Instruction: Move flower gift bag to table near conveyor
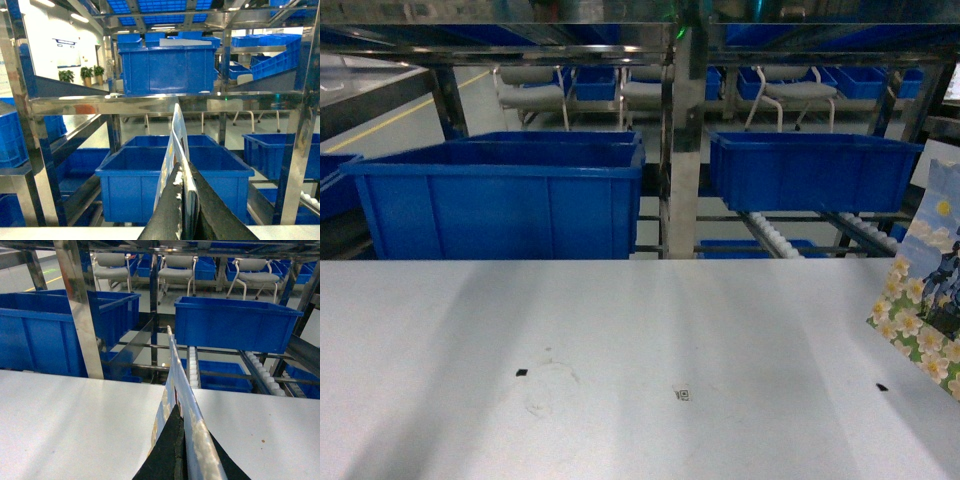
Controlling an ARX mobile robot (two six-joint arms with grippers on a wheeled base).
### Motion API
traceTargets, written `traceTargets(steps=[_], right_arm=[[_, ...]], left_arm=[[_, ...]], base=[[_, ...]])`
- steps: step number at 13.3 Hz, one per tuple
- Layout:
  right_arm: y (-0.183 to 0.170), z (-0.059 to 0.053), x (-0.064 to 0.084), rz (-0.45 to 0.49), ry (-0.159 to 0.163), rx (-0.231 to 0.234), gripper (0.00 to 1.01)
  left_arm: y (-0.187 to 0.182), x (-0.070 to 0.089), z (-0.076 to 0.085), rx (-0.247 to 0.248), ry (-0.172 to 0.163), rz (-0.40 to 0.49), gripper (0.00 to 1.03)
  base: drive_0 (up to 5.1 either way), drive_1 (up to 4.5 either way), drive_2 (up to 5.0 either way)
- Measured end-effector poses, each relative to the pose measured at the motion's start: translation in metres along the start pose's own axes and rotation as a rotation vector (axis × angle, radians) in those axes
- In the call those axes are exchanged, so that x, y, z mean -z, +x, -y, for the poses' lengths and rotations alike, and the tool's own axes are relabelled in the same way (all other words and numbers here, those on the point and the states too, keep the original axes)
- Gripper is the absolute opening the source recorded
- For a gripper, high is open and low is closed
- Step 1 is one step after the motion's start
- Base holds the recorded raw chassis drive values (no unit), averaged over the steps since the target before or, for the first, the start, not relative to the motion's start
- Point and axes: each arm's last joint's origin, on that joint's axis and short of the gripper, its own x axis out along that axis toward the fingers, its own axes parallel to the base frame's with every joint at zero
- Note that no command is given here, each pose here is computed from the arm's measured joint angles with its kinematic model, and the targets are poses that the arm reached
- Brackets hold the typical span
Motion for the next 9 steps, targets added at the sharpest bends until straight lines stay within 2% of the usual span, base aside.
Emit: traceTargets(steps=[2, 3, 4, 5, 7, 9], right_arm=[[0.004, 0.005, 0.009, -0.034, 0.009, -0.003, 0.02], [0.004, 0.011, 0.019, -0.071, 0.023, -0.005, 0.02], [0.004, 0.015, 0.027, -0.104, 0.052, -0.007, 0.02], [0.006, 0.016, 0.029, -0.111, 0.065, -0.015, 0.02], [0.009, 0.02, 0.031, -0.108, 0.061, -0.009, 0.02], [0.009, 0.021, 0.047, -0.171, 0.068, -0.008, 0.02]], left_arm=[[0.0, 0.0, 0.0, 0.0, 0.0, 0.0, 0.02], [0.0, 0.0, 0.0, 0.0, 0.0, 0.0, 0.02], [0.0, 0.0, 0.0, 0.0, 0.0, 0.0, 0.02], [0.0, 0.0, 0.0, 0.0, 0.0, 0.0, 0.02], [0.0, 0.0, 0.0, 0.0, 0.0, 0.0, 0.02], [0.0, 0.0, 0.0, 0.0, 0.0, 0.0, 0.02]], base=[[0.0, 0.0, 0.0], [0.0, 0.0, 0.0], [0.0, 0.0, 0.0], [0.0, 0.0, 0.0], [0.0, 0.0, 0.0], [0.0, 0.0, 0.0]])
